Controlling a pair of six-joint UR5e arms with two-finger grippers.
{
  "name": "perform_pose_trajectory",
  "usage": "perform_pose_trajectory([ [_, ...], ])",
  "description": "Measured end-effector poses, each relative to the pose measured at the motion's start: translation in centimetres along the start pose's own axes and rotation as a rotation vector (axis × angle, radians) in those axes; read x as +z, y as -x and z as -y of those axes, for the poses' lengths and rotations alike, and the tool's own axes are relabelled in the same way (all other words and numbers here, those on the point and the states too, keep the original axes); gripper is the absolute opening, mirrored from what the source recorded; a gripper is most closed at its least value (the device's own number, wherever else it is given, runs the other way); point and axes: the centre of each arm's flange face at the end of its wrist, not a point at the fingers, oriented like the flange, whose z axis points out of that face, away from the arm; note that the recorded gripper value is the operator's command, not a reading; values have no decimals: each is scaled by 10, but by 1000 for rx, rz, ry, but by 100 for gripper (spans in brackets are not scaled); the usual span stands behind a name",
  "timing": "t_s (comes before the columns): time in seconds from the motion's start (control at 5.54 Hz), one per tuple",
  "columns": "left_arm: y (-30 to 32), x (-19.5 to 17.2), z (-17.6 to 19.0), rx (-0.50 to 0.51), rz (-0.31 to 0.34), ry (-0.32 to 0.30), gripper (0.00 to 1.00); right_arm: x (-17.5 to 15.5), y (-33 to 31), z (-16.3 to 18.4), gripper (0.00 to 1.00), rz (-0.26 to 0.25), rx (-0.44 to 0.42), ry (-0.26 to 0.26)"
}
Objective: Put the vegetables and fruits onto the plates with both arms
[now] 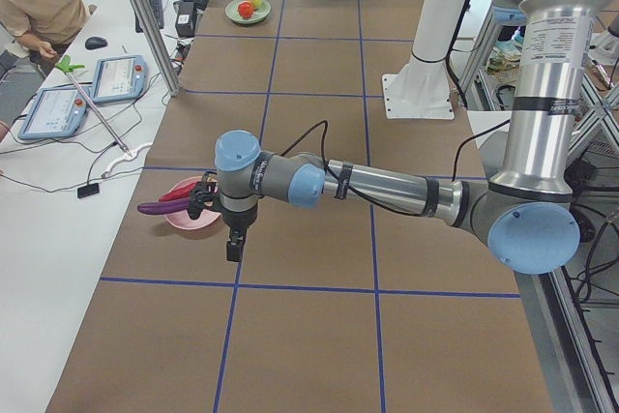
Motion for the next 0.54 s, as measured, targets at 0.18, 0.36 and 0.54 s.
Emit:
perform_pose_trajectory([
  [0.18, -9, -15, -15, -31, -28, 38, 100, -3, 7, -1, 100, -10, 3, 53],
  [0.36, -14, -18, -24, -45, -60, 62, 100, -9, 26, -1, 100, -17, 13, 103],
  [0.54, -11, -14, -36, -51, -83, 78, 100, -21, 44, -3, 100, -21, 11, 137],
])
